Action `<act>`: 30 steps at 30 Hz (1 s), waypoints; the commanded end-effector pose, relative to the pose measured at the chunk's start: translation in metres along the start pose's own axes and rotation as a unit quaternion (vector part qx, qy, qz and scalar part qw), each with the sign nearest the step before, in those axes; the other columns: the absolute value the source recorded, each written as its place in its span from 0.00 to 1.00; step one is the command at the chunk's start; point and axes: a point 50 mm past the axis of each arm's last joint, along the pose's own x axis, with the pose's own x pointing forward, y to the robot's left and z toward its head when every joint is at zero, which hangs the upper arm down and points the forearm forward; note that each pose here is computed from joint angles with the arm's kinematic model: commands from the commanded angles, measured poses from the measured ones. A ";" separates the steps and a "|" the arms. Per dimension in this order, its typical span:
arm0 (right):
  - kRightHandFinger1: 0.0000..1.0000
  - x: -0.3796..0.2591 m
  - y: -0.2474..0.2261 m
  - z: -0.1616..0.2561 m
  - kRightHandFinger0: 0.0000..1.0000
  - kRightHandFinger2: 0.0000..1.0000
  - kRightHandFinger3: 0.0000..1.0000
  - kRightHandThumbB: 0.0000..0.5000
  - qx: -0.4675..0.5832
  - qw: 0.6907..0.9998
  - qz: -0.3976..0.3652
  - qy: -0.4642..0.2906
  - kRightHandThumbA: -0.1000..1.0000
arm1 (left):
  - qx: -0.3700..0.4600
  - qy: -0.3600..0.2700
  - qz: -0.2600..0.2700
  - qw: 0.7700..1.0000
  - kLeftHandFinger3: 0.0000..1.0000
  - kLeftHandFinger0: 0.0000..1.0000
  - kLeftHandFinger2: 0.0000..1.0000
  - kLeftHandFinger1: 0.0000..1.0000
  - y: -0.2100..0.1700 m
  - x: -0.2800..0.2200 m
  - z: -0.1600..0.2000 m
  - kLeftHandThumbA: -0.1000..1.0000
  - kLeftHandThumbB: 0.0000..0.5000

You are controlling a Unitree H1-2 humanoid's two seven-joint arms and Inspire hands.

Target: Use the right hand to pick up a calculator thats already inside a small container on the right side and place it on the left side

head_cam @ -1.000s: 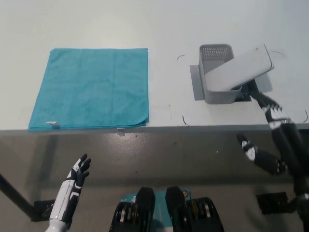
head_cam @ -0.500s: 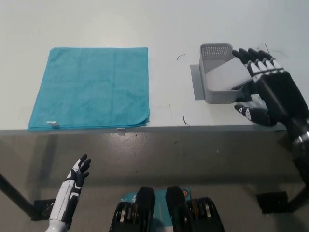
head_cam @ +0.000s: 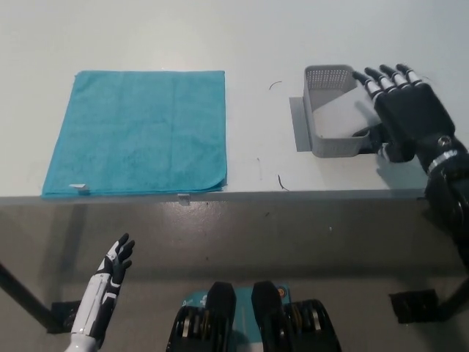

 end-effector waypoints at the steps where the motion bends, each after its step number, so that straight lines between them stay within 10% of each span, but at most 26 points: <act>1: 1.00 0.012 -0.030 -0.018 1.00 1.00 1.00 0.96 -0.064 0.996 -0.006 0.054 1.00 | 0.009 -0.041 0.008 0.999 1.00 1.00 1.00 1.00 0.012 0.002 0.010 1.00 0.10; 30: 1.00 0.044 -0.027 -0.003 1.00 1.00 1.00 0.99 -0.093 0.995 -0.008 0.043 1.00 | 0.016 -0.043 0.010 0.999 1.00 1.00 1.00 1.00 0.014 -0.001 0.010 1.00 0.08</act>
